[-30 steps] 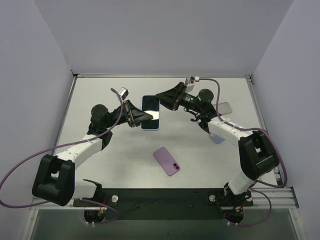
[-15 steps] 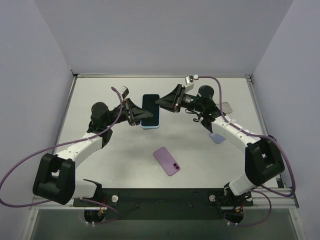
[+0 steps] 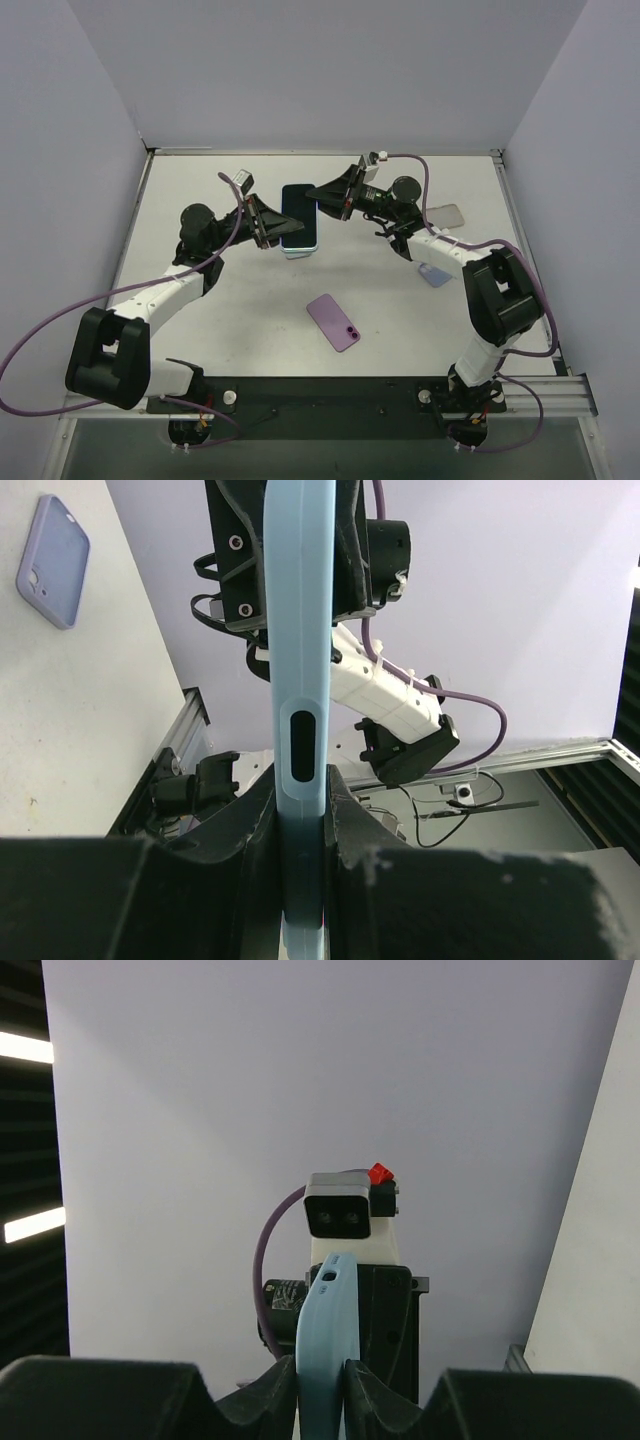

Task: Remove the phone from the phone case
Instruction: Remove the phone case from the phone.

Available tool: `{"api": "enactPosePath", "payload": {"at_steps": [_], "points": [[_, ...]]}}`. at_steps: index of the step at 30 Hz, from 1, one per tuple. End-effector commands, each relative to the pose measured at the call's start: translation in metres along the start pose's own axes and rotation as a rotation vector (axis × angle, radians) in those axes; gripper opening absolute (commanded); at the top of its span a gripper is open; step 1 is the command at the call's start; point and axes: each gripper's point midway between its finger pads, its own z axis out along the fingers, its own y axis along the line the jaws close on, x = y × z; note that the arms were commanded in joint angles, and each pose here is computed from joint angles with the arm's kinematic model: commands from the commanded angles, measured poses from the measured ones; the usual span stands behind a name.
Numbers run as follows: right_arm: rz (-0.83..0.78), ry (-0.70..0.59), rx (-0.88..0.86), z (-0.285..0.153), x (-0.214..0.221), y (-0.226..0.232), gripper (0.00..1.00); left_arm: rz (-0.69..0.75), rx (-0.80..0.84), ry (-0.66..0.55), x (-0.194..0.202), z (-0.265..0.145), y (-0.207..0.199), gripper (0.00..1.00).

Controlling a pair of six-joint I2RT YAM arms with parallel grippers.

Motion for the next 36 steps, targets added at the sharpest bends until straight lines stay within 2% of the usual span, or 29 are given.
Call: {"api": "enactPosePath", "payload": {"at_steps": [1, 3, 4, 7, 14, 23, 31, 36], "points": [[-0.209, 0.022, -0.182, 0.001, 0.005, 0.065, 0.19, 0.085, 0.060, 0.011, 0.003, -0.001, -0.021, 0.00], [-0.209, 0.016, -0.174, 0.001, 0.002, 0.063, 0.17, 0.084, 0.060, 0.011, 0.002, 0.000, -0.021, 0.00], [-0.206, 0.013, -0.174, 0.001, 0.001, 0.063, 0.09, 0.084, 0.060, 0.013, 0.002, 0.000, -0.021, 0.00], [-0.200, 0.010, -0.172, 0.001, 0.002, 0.061, 0.01, 0.087, 0.061, 0.013, 0.003, -0.001, -0.021, 0.00], [-0.170, -0.016, -0.230, -0.004, 0.002, 0.079, 0.00, 0.122, 0.078, 0.018, 0.005, -0.001, -0.023, 0.00], [-0.117, -0.009, -0.457, -0.018, 0.002, 0.146, 0.00, 0.352, 0.170, 0.034, 0.012, -0.005, -0.062, 0.00], [-0.044, -0.056, -0.517, -0.025, -0.005, 0.167, 0.00, 0.468, 0.249, 0.031, 0.021, -0.012, -0.089, 0.00], [0.060, -0.072, -0.556, -0.026, -0.012, 0.178, 0.00, 0.533, 0.330, 0.009, 0.028, -0.018, -0.111, 0.00]]}}
